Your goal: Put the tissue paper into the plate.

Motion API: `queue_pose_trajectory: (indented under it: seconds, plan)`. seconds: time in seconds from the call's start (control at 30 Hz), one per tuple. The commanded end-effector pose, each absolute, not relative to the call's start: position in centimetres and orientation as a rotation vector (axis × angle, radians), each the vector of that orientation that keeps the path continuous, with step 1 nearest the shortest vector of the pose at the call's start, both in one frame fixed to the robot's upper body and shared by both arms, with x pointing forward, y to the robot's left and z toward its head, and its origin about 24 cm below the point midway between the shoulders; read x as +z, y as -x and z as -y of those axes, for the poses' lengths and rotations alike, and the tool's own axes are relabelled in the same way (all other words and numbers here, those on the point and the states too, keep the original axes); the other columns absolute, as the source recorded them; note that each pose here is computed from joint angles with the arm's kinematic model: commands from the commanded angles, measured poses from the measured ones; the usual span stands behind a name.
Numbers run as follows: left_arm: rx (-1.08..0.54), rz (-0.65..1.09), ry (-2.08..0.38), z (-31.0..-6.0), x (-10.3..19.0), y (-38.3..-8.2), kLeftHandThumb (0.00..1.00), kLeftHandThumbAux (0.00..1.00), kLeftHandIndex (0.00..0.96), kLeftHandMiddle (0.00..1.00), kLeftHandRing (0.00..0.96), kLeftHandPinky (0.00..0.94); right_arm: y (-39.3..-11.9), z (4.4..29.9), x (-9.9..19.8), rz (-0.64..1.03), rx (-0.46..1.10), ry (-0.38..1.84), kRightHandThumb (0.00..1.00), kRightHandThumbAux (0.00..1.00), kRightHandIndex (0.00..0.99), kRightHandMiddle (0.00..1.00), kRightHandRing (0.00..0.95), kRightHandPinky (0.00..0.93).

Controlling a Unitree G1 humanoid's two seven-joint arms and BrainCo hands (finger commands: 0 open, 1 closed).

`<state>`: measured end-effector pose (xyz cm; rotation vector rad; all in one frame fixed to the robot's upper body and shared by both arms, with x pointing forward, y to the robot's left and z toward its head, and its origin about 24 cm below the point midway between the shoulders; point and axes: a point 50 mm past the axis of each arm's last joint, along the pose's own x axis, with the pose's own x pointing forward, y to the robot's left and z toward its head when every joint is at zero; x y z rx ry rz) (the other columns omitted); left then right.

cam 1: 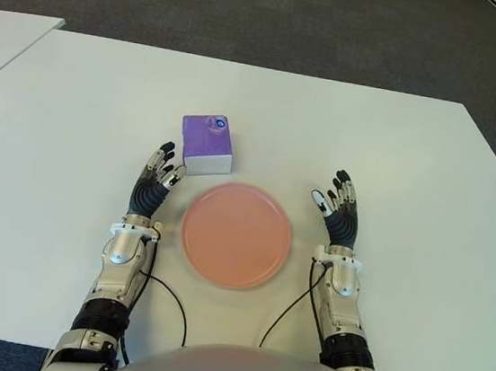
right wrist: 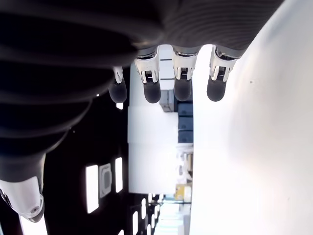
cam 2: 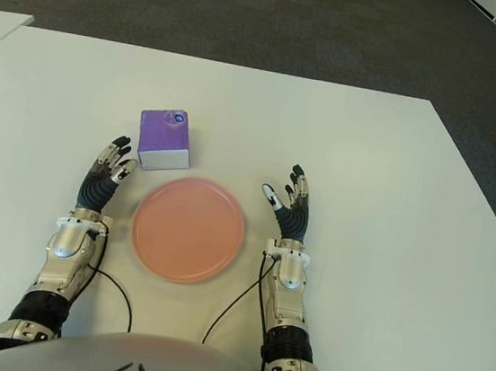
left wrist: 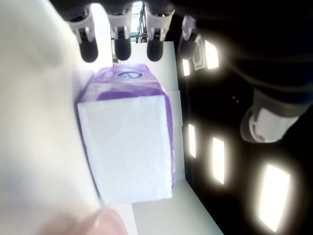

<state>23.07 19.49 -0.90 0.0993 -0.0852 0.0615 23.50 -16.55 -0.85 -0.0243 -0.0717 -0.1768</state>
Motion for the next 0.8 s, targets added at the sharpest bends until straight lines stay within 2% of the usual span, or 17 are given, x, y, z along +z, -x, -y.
queue_pose_trajectory:
  seconds: [0.03,0.57,0.8]
  plan:
    - [0.068,0.049,-0.102,-19.56,-1.63,-22.78,0.0,0.487,0.0,0.0,0.0,0.0,-19.25,17.4,-5.8,-0.221,-0.218,0.05,0.036,0.577,0.0,0.0,0.0,0.0]
    - [0.078,0.047,-0.111,-19.43,-1.52,-22.71,0.0,0.479,0.0,0.0,0.0,0.0,-18.81,17.4,-5.59,-0.22,-0.202,0.047,0.027,0.624,0.0,0.0,0.0,0.0]
    - [0.097,0.057,-0.122,-19.71,-1.28,-22.7,0.0,0.489,0.0,0.0,0.0,0.0,-18.72,17.42,-5.82,-0.239,-0.202,0.043,0.037,0.615,0.0,0.0,0.0,0.0]
